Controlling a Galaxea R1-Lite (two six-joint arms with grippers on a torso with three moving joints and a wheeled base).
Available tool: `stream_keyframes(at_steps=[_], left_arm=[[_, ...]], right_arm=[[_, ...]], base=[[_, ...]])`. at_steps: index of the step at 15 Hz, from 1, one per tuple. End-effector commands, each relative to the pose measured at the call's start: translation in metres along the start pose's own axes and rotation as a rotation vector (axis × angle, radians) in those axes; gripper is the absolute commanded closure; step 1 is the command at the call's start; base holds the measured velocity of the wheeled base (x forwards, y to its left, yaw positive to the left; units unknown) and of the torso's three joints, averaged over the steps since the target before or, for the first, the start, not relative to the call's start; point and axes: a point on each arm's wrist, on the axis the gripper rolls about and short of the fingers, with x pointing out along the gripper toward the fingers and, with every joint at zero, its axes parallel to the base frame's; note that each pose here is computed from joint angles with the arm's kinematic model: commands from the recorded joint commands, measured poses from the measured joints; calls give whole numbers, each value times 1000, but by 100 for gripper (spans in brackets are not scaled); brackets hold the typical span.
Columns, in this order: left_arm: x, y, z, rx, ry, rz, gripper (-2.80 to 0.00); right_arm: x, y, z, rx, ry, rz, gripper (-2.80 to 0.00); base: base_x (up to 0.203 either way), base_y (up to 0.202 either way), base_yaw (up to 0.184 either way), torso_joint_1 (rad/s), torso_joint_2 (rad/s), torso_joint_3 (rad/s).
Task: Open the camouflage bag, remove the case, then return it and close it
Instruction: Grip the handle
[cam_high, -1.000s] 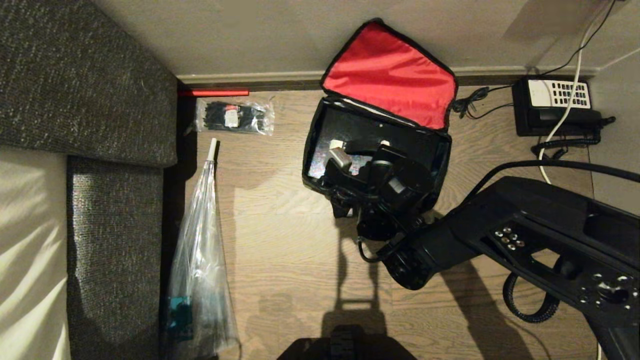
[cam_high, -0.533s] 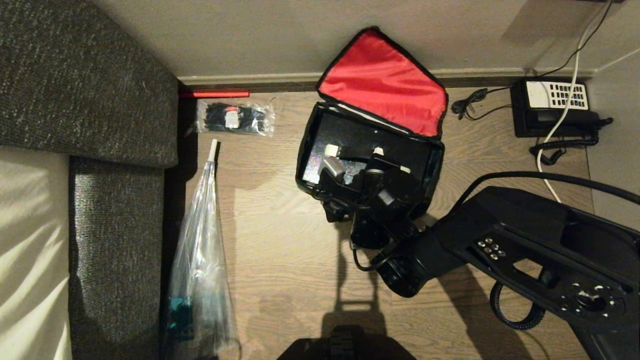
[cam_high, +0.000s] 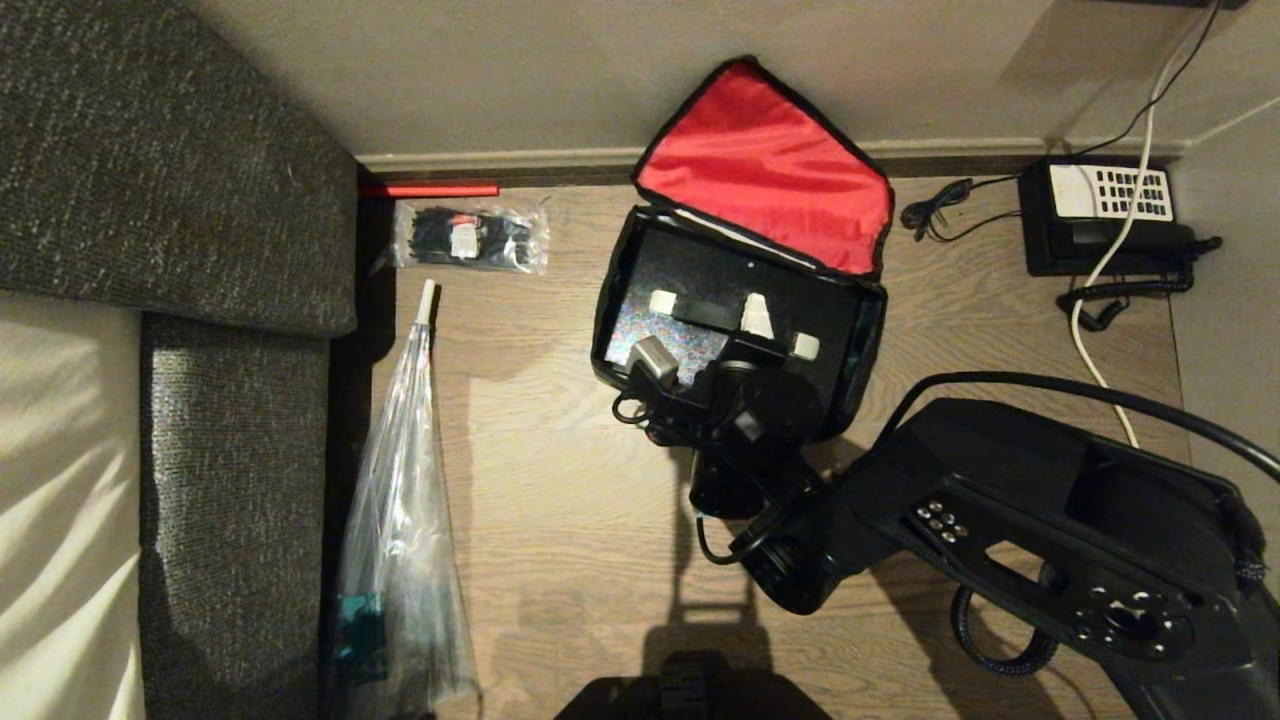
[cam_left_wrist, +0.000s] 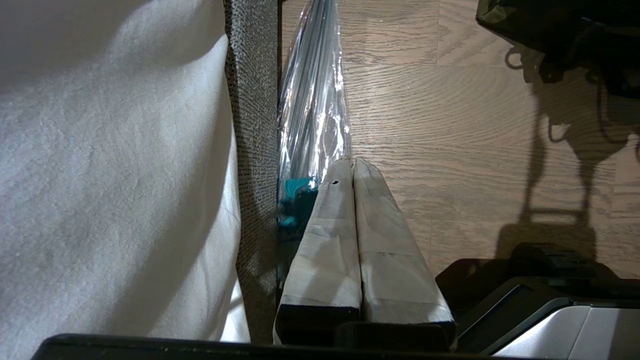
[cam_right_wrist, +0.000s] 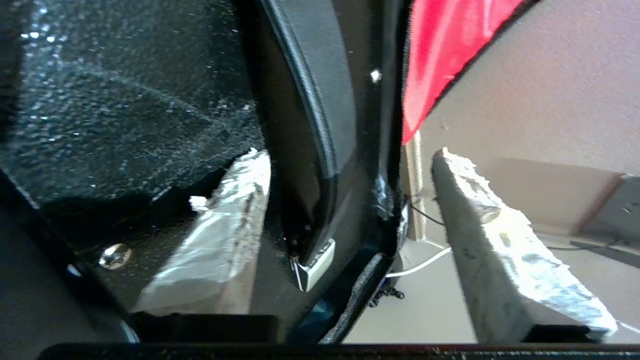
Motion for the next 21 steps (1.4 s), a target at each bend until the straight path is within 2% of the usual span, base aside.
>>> stream_keyframes(at_steps=[1, 5, 9, 11, 15, 17, 18, 19, 21], left_arm=[[0, 0, 0, 1, 0, 1, 0], [0, 0, 0, 1, 0, 1, 0], [0, 0, 0, 0, 0, 1, 0], [0, 0, 0, 0, 0, 1, 0], [0, 0, 0, 0, 0, 1, 0], [0, 0, 0, 0, 0, 1, 0], [0, 0, 0, 0, 0, 1, 0], [0, 0, 0, 0, 0, 1, 0], [0, 0, 0, 0, 0, 1, 0]], right_arm=[[2, 19, -4, -34, 16, 16, -280], [19, 14, -6, -16, 41, -26, -280], [43, 8, -14, -25, 75, -77, -280], [54, 6, -19, -56, 73, -101, -280], [66, 2, -24, -56, 95, -129, -280], [66, 7, -26, -61, 96, -120, -280], [65, 8, -27, -69, 96, -115, -121], [64, 8, -27, -65, 98, -114, 0], [62, 9, -25, -61, 97, -108, 0]], base=[[0, 0, 0, 0, 0, 0], [0, 0, 0, 0, 0, 0], [0, 0, 0, 0, 0, 0], [0, 0, 0, 0, 0, 0], [0, 0, 0, 0, 0, 0], [0, 0, 0, 0, 0, 0], [0, 0, 0, 0, 0, 0], [0, 0, 0, 0, 0, 0], [0, 0, 0, 0, 0, 0]])
